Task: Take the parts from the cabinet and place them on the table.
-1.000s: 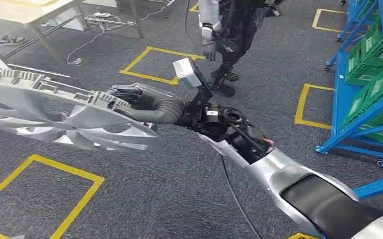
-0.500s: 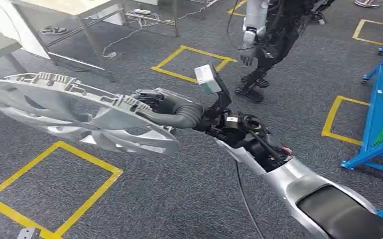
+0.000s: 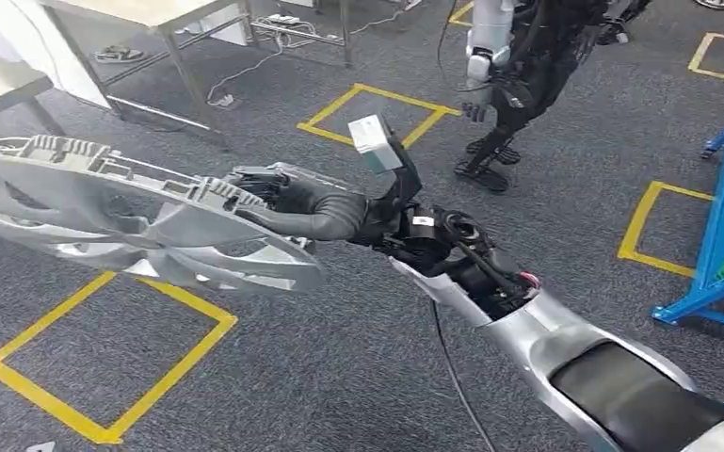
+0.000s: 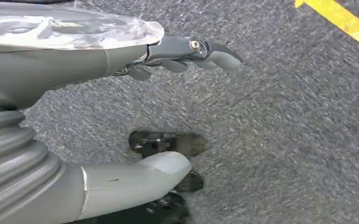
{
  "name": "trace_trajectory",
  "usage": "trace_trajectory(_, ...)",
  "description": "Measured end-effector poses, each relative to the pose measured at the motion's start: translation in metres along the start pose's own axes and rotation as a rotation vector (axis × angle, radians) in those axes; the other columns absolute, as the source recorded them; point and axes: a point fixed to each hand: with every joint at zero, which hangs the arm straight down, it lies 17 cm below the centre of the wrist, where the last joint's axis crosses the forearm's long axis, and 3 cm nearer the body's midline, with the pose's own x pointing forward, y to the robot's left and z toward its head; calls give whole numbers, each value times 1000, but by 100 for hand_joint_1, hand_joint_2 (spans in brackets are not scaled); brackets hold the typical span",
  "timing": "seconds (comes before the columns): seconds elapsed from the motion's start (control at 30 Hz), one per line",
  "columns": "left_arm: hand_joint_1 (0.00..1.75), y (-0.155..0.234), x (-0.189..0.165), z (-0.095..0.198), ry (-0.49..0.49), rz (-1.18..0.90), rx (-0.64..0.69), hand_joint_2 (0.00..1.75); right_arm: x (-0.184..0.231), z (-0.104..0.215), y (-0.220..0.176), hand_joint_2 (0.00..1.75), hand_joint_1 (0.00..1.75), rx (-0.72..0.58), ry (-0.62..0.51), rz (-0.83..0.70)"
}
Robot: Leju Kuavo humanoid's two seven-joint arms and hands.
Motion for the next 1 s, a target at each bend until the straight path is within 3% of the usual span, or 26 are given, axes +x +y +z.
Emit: trace_trajectory(1.0, 0, 15, -2, 0, 13, 7, 31, 175, -5, -11, 1, 175, 175, 51, -17, 54)
